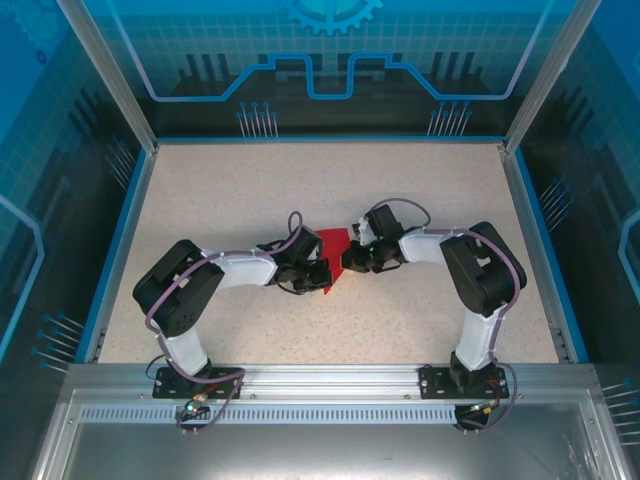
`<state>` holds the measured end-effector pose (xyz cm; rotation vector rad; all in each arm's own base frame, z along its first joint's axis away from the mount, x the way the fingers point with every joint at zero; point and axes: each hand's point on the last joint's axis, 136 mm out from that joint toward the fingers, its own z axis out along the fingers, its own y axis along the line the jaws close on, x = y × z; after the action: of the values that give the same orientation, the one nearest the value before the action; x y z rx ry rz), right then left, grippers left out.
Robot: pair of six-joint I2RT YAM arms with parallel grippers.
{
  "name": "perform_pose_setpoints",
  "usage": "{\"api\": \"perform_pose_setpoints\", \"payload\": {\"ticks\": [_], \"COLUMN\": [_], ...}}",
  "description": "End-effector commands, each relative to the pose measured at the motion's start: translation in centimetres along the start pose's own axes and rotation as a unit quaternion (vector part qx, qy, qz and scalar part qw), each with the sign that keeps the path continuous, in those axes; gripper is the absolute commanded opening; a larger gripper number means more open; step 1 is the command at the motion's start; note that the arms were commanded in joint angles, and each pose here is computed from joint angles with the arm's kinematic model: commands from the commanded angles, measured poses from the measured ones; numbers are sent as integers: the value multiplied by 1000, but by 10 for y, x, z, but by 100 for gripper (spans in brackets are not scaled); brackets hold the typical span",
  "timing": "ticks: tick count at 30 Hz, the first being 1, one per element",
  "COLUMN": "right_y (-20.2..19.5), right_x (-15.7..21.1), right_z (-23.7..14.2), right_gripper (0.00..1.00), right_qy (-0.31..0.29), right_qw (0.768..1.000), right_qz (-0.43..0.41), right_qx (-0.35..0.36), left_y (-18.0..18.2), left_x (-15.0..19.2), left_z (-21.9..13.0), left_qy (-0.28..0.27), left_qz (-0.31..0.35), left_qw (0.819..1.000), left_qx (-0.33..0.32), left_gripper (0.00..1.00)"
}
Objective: Fold a paper plane with a square sheet of paper (pick it up from the middle)
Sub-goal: Third fold the triangle at the center of the table.
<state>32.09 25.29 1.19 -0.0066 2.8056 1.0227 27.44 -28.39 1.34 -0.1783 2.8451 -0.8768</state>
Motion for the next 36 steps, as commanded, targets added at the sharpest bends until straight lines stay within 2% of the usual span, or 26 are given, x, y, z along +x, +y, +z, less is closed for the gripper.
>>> {"api": "perform_pose_setpoints", "payload": {"ticks": [1,6,10,14,20,27,36], "right_y": [-48,-56,-27,4,21,18,-19], "right_x": [-28,-55,-64,-49,-3,17,26], "right_z": [-7,-23,-46,-58,-20,10,18], "right_gripper": [7,7,7,7,7,7,6], "right_qy": [-28,-49,-73,-77,-12,32,47], "right_qw": [997,996,997,997,1000,999,997], "right_qz": [31,43,21,-4,-14,-2,33], "right_qx": [65,60,30,2,-9,-29,44], "left_y": [65,63,52,42,37,30,23], "left_x": [50,50,43,37,35,33,40], "left_z": [6,5,5,3,4,1,-5], "left_qy": [78,76,71,64,64,61,74], "left_qz": [-48,-47,-36,-28,-23,-16,17], "left_qw": [990,990,993,994,995,996,996], "left_qx": [-111,-106,-92,-83,-75,-66,-40], "left_gripper": [0,0,0,0,0,0,1]}}
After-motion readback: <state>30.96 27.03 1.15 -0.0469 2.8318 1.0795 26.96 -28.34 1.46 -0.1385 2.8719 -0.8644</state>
